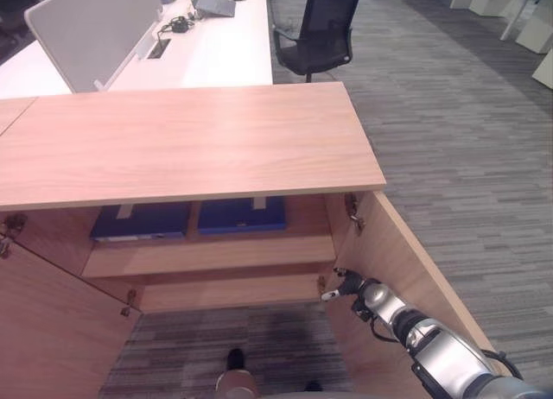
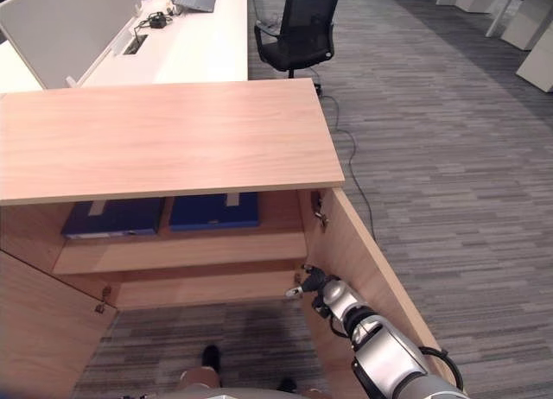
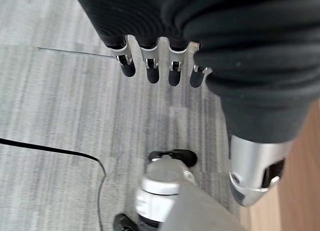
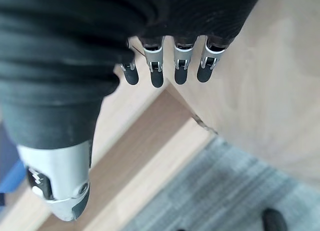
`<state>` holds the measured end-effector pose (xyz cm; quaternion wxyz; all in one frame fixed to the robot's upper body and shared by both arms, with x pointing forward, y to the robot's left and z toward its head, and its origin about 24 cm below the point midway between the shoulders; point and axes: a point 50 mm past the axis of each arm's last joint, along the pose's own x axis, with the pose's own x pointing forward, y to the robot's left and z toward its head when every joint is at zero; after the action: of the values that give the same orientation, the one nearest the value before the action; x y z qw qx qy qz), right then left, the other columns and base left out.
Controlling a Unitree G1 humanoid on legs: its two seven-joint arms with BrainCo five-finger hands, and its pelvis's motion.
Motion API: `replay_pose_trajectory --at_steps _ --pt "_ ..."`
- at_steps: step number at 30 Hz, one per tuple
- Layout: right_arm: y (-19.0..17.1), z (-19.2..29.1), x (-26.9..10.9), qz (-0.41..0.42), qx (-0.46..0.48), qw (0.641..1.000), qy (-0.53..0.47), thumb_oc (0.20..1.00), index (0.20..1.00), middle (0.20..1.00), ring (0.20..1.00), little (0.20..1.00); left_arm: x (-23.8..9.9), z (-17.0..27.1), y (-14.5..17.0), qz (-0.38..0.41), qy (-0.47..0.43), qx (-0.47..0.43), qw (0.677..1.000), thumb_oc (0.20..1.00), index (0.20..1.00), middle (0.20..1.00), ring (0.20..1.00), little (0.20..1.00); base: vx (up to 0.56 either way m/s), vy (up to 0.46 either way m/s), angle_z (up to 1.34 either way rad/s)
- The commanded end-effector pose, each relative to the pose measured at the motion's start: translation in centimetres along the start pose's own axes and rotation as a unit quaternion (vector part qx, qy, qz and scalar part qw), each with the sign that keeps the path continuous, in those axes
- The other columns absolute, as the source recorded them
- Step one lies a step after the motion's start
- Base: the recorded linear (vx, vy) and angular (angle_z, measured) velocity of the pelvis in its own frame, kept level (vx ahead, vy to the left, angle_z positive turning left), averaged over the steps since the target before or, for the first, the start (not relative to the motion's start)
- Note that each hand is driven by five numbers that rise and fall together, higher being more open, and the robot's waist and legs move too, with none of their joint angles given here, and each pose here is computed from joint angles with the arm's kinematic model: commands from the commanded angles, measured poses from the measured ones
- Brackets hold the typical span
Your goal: Put the empty folder in the office cabinet
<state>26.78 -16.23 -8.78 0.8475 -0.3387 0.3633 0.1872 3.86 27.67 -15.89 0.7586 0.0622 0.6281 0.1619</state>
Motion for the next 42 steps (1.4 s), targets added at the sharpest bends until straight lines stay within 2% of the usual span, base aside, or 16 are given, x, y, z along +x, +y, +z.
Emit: replay_pose_trajectory --at_steps 1,9,13,14,15,23,28,34,39,42 --pt "-2.4 0.5 0.0 -0.034 0.004 0.999 -0.001 1.000 1.000 1.000 1.000 1.000 0.0 0.2 0.9 0.012 -0.004 0.019 1.000 1.000 1.000 1.000 1.000 1.000 -0.10 0.025 -0.18" --pt "-0.1 -3.5 -0.4 -0.012 0.005 0.998 0.058 1.000 1.000 1.000 1.000 1.000 0.0 0.1 -0.4 -0.003 -0.004 0.030 1.000 1.000 1.000 1.000 1.000 1.000 -0.03 0.074 -0.01" --pt "0.6 -5.1 -0.7 -0.008 -0.098 0.991 0.088 1.000 1.000 1.000 1.000 1.000 0.1 0.8 -0.8 0.000 -0.015 0.066 0.998 1.000 1.000 1.000 1.000 1.000 -0.04 0.143 0.24" --pt "0.6 -5.1 -0.7 -0.008 -0.098 0.991 0.088 1.000 1.000 1.000 1.000 1.000 0.1 0.8 -0.8 0.000 -0.015 0.066 0.998 1.000 1.000 1.000 1.000 1.000 -0.11 0.225 0.27" --pt "0.6 -5.1 -0.7 -0.005 -0.162 0.983 0.089 1.000 1.000 1.000 1.000 1.000 0.1 1.7 -0.9 0.004 -0.028 0.082 0.996 1.000 1.000 1.000 1.000 1.000 -0.12 0.234 0.26" --pt "2.3 -6.0 -0.9 0.020 -0.186 0.977 0.105 1.000 1.000 1.000 1.000 1.000 0.1 4.2 -0.8 0.022 -0.058 0.117 0.991 1.000 1.000 1.000 1.000 1.000 -0.14 0.256 0.18" --pt "3.8 -6.1 -1.0 0.044 -0.174 0.978 0.104 1.000 1.000 1.000 1.000 1.000 0.1 4.7 -0.8 0.025 -0.065 0.134 0.989 1.000 1.000 1.000 1.000 1.000 -0.11 0.258 0.00" --pt "4.6 -6.4 -1.2 0.044 -0.103 0.989 0.101 1.000 1.000 1.000 1.000 1.000 0.1 5.1 0.3 0.040 -0.058 0.139 0.988 1.000 1.000 1.000 1.000 1.000 -0.09 0.185 -0.13" --pt "5.1 -8.8 -1.9 0.048 -0.072 0.987 0.139 1.000 1.000 1.000 1.000 1.000 0.1 3.9 1.4 0.048 -0.033 0.131 0.990 1.000 1.000 1.000 1.000 1.000 -0.02 0.060 -0.33" --pt "5.1 -12.2 -3.3 0.046 -0.036 0.979 0.196 1.000 1.000 1.000 1.000 1.000 0.1 2.2 1.6 0.046 -0.010 0.108 0.993 1.000 1.000 1.000 1.000 1.000 0.02 -0.027 -0.42"
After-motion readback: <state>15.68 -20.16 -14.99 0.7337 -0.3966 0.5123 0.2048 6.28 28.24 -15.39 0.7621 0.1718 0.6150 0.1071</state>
